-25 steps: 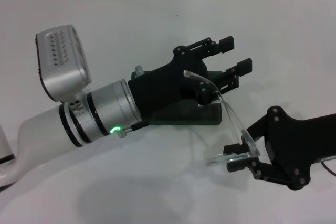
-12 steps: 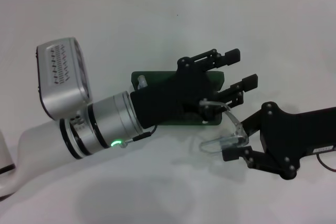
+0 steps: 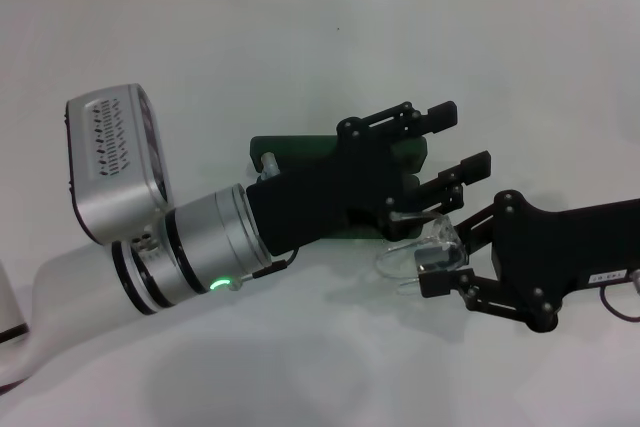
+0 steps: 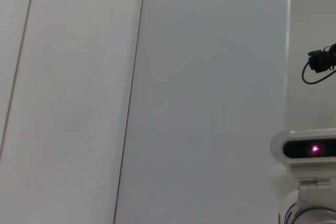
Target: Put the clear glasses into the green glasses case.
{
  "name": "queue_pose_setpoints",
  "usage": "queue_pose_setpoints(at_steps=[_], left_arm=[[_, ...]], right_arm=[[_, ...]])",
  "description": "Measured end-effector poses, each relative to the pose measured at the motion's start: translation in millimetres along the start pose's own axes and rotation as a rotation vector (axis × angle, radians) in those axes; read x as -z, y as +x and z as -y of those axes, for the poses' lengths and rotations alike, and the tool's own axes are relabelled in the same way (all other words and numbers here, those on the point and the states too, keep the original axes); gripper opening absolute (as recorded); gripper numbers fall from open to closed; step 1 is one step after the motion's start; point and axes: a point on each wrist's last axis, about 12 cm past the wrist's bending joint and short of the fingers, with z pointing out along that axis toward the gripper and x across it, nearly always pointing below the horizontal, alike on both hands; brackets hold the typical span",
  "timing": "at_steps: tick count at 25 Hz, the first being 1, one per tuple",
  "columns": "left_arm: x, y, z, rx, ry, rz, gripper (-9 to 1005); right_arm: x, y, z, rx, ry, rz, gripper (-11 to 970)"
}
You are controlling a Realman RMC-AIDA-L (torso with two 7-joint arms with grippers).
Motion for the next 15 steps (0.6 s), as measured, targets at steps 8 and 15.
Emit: queue_pose_setpoints(at_steps=[8,15], left_arm=[[2.7,2.5,2.2,0.001,0.001,-0.009,579],[5.9,2.7,1.2,-0.004,-0.029,0.004,578]], right_arm=[[0.7,1.2,2.7,-0.032,0.023,-0.011,114],[0.7,1.3,2.4,-0.038,0.020,-0.012,113]])
